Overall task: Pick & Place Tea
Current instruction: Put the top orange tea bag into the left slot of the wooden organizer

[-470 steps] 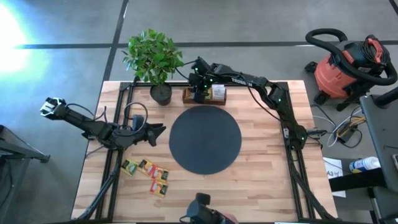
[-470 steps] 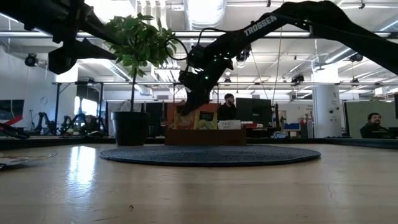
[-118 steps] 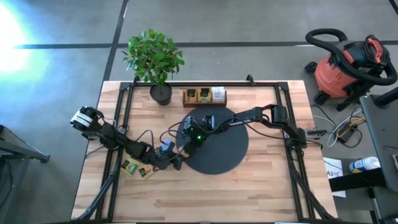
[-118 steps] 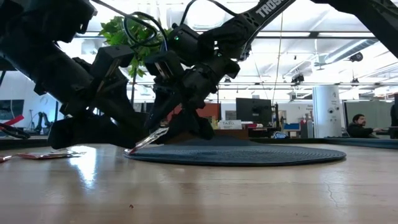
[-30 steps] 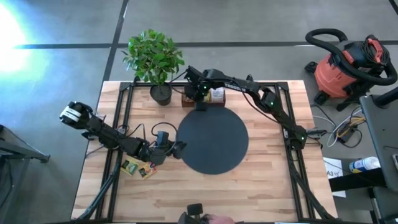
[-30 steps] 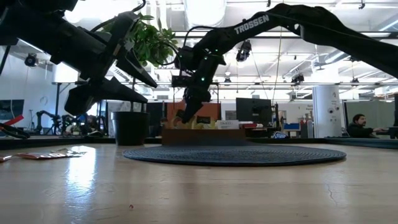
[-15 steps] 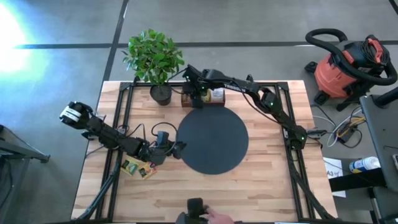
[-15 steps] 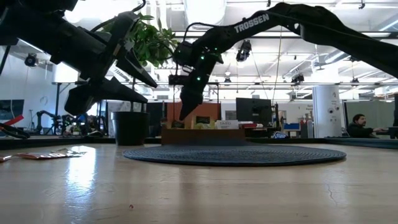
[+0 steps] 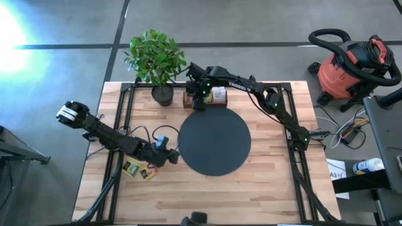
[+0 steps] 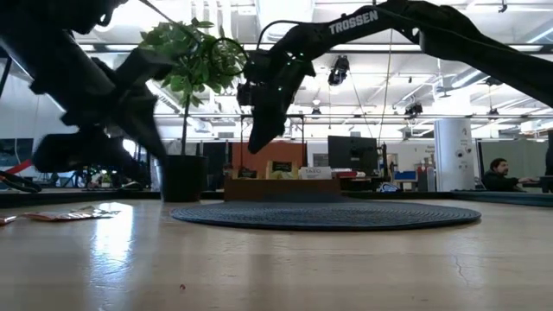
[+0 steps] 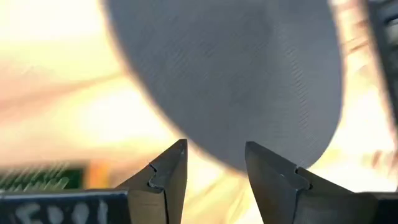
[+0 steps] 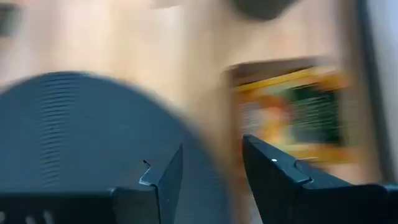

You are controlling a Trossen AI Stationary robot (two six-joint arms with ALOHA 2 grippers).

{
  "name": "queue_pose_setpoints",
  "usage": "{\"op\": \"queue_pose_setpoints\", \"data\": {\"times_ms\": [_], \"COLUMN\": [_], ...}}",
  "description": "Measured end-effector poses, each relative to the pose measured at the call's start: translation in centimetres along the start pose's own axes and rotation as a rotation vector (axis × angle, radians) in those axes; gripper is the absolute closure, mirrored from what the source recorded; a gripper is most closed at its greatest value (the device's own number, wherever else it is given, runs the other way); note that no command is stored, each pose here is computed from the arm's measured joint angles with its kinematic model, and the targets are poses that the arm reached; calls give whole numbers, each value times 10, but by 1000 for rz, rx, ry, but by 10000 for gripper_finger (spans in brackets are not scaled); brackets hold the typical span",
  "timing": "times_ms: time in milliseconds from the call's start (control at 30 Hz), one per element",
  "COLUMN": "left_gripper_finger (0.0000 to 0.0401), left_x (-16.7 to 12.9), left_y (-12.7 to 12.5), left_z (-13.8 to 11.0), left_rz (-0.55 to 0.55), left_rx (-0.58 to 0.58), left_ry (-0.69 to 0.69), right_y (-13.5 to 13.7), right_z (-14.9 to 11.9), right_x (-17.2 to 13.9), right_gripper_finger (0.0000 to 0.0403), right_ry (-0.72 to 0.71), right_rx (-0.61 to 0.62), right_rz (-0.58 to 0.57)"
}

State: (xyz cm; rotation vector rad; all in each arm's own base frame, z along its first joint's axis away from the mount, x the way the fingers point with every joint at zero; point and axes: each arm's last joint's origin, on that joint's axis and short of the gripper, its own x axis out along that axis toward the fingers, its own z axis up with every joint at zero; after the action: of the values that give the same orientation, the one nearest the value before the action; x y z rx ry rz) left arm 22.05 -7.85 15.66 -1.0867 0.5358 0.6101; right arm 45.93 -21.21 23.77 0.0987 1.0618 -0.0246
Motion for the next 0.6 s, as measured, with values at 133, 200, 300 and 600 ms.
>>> {"op": "queue_pose_setpoints", "data": {"times_ms": [133, 200, 300, 600], "left_gripper_finger": [264, 264, 264, 264], "left_x": [-10, -13, -16, -44], "left_y": [3, 4, 4, 14], "left_z": [-2, -4, -10, -48], "left_rz": [29, 26, 28, 48], "left_rx": [-18, -7, 26, 93], "left_ry": [130, 163, 236, 337], "right_y": [15, 26, 48, 115], "right_z": [-3, -3, 0, 12], "right_x": [4, 7, 14, 43], "right_gripper_finger": [248, 248, 248, 249], "right_ry": [20, 31, 48, -11], "right_rx": [67, 69, 39, 37], "right_rz": [199, 260, 299, 446]}}
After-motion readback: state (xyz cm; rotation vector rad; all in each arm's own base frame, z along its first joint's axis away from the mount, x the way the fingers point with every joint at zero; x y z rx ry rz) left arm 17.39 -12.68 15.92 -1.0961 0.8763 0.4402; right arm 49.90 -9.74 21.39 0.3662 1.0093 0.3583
